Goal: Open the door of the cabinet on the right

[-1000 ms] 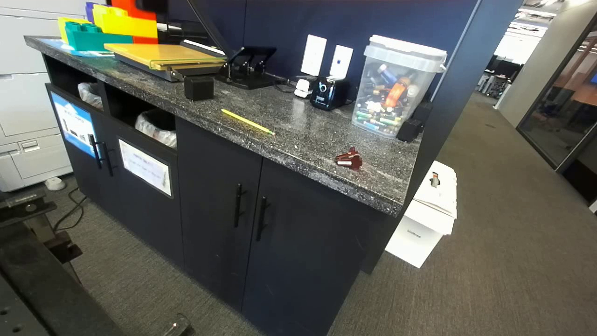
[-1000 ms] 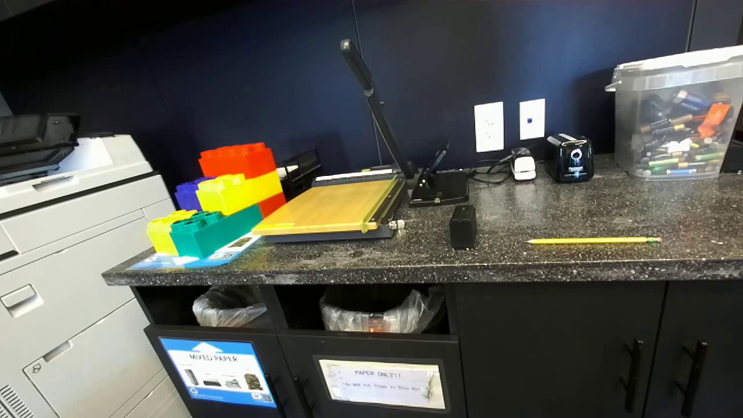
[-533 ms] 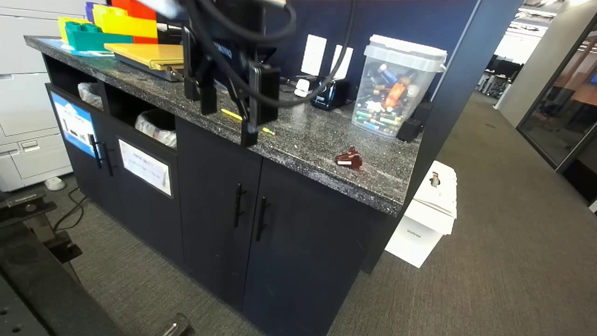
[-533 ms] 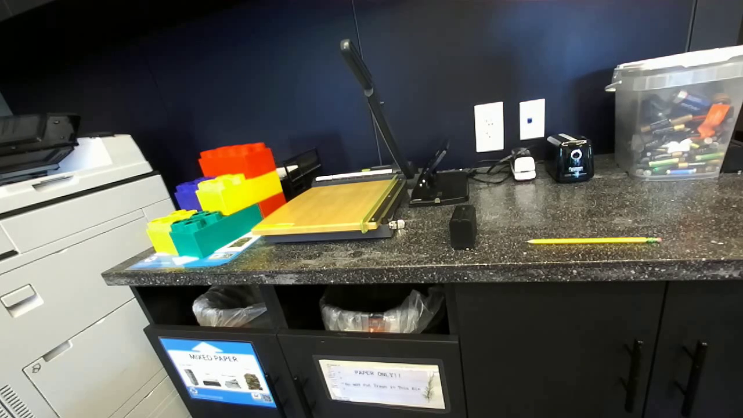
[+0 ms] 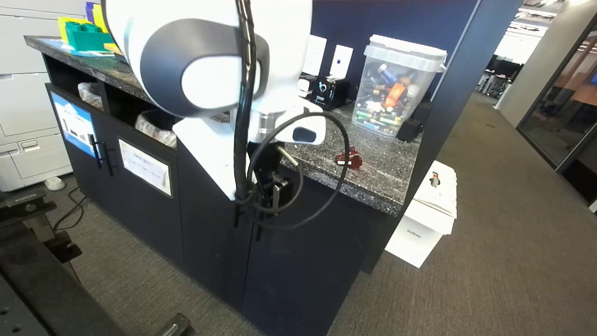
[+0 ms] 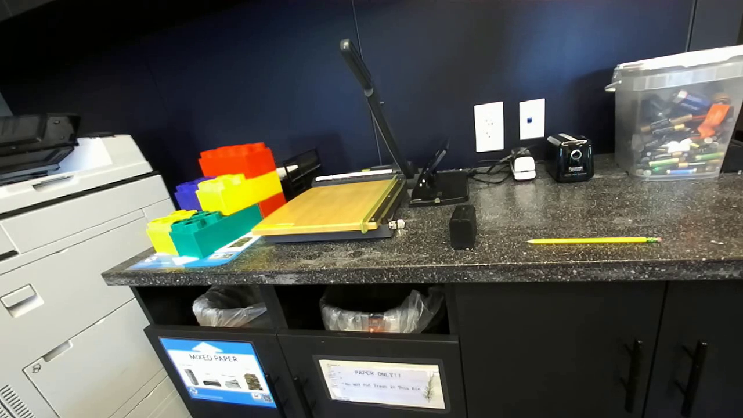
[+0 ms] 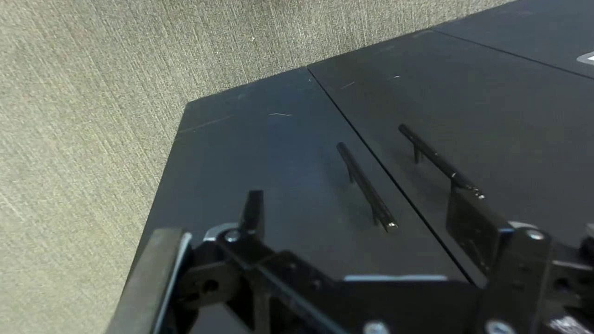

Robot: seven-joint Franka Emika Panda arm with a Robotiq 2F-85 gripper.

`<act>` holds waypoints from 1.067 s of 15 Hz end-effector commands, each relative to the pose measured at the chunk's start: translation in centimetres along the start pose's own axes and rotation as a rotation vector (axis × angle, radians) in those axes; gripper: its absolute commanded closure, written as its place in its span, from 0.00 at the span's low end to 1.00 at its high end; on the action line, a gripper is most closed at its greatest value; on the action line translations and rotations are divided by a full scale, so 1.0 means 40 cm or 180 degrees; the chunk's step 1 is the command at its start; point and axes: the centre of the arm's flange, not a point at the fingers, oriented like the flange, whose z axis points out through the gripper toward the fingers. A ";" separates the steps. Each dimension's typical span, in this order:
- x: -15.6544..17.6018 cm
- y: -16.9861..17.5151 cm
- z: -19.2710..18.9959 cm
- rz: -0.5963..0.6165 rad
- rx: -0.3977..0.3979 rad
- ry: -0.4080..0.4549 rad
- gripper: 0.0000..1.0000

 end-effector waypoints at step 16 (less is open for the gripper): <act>0.071 -0.079 0.368 -0.0340 -0.0021 0.0729 0.00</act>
